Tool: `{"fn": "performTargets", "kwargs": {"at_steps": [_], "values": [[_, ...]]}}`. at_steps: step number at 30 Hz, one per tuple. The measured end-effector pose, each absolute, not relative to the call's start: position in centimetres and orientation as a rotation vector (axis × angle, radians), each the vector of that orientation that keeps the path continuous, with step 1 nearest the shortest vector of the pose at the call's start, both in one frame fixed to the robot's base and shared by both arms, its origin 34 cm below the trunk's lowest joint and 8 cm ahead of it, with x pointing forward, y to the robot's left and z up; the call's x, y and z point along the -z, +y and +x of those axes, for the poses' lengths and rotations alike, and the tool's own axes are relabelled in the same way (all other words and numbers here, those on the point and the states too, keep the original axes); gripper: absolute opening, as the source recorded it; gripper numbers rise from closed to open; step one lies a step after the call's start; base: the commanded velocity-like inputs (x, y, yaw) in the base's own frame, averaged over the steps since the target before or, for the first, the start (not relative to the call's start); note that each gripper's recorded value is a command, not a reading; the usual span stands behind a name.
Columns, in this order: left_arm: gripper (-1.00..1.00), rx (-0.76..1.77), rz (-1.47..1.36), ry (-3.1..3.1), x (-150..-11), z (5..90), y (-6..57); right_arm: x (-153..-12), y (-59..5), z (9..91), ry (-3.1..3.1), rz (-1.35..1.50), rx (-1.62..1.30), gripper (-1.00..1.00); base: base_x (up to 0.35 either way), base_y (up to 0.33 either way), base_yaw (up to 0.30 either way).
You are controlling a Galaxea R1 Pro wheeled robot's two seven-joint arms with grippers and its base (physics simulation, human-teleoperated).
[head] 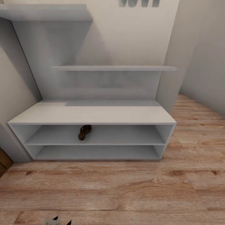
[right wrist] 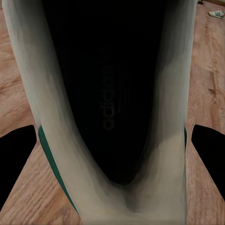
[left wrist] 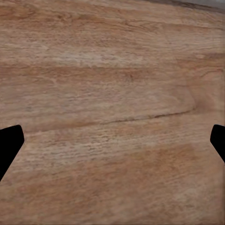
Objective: Pick up the two gym shoes and the two sandals from the corridor floor and place them onto the hallstand (shoe rack) in the corridor, making sure they are on the rack and not on the floor. Arrange them so the two gym shoes are next to each other and the two sandals are next to each other.
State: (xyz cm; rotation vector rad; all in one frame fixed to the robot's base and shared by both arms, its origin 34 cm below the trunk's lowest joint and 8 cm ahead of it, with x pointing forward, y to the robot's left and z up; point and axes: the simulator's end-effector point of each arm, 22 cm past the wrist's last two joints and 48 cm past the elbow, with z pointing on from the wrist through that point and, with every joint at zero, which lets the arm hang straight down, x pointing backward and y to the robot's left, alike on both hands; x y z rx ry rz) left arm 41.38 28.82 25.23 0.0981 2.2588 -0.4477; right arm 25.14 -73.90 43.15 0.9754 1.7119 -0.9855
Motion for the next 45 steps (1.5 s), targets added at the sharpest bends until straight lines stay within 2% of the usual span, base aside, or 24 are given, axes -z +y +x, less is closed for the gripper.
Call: {"fn": "performTargets", "kwargs": {"at_steps": [21,37,45], "values": [[1.00,0.410,0.050,2.232,-24.9,40.2,30.2,-41.2,-71.6,25.0,1.731,1.005,0.954,-1.00,-0.009,0.003,0.000],[1.00,0.410,0.049,2.232,-24.9,40.2,30.2,-41.0,-71.5,25.0,1.734,1.006,0.952,-1.00,-0.238,0.125,0.000],[1.00,0.410,0.049,2.232,-24.9,40.2,30.2,-41.0,-71.5,25.0,1.735,1.007,0.951,-1.00,-0.076,0.018,0.000]]}}
